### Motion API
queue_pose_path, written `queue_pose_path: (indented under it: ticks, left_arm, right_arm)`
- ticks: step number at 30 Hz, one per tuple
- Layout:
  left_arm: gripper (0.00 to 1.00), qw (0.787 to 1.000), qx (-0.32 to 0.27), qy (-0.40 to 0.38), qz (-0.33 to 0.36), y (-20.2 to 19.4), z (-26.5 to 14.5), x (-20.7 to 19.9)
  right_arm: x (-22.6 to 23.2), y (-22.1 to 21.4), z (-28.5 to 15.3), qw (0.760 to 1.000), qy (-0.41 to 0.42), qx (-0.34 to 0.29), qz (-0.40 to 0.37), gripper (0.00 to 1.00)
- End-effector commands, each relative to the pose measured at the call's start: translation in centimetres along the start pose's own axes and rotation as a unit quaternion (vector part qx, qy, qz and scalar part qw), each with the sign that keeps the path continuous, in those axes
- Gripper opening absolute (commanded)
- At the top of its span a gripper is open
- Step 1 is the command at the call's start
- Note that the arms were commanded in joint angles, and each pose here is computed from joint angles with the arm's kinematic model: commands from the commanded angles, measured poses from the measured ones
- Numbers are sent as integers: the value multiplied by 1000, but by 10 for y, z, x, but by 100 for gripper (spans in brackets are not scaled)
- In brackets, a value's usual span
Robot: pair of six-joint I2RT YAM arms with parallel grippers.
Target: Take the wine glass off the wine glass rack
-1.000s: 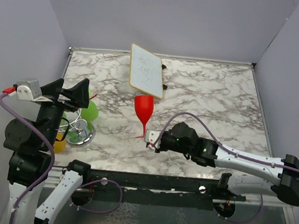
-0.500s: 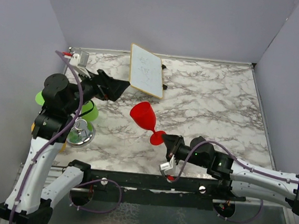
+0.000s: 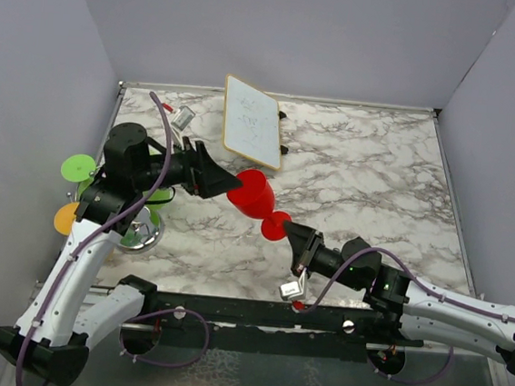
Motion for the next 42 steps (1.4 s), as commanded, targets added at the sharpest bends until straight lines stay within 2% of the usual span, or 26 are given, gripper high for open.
queue_pose_path:
  ticks: [1, 7, 12, 15, 23, 25, 28, 29, 31, 32, 38, 40, 42]
  left_arm:
    - [79, 998, 56, 5, -3, -24, 5, -2]
    - [67, 990, 104, 97, 16, -39, 17, 10]
    - [55, 988, 104, 113, 15, -36, 19, 10]
    - [44, 984, 110, 136, 18, -34, 18, 13]
    - [16, 979, 113, 168, 26, -26, 18, 16]
    - [9, 978, 107, 176, 31, -21, 19, 16]
    - [0, 975, 108, 192, 37, -16, 21, 20]
    - [0, 975, 100, 194, 44, -8, 21, 16]
    - [0, 971, 93, 214, 52, 0, 21, 19]
    - [0, 968, 86, 228, 59, 6, 21, 21]
    - [0, 946, 38, 309, 92, 45, 24, 32]
    - [0, 939, 27, 328, 96, 54, 27, 36]
    - [0, 935, 25, 340, 93, 59, 33, 42]
  right_arm:
    - [-18, -4, -3, 998, -10, 19, -59, 1]
    - [-16, -4, -5, 997, 2, 22, -73, 1]
    - [-8, -5, -5, 996, 21, 24, -83, 1]
    - [-4, -5, -4, 996, 25, 26, -84, 2]
    - [6, -1, 6, 998, 22, 14, -51, 15]
    - [6, 1, 9, 1000, 5, 5, -17, 23]
    - [11, 0, 14, 999, 16, 9, 33, 30]
    - [11, 0, 16, 998, 12, 11, 57, 39]
    - [10, -3, 20, 994, -5, 22, 109, 72]
    - [10, -5, 21, 990, -16, 29, 135, 76]
    - [25, -25, 23, 953, -89, 61, 284, 91]
    - [26, -40, 21, 927, -122, 86, 344, 95]
    - [26, -60, 18, 889, -169, 120, 409, 100]
Point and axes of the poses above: each gripper's point midway between its finger pads, its own z axis out along the fingers, its own x axis along the line the jaws close on, y = z × x, the point moved 5 cm from there along -z, back along the fingers, and after that the axes turned 3 degrees about z, right-handed, at the moved point
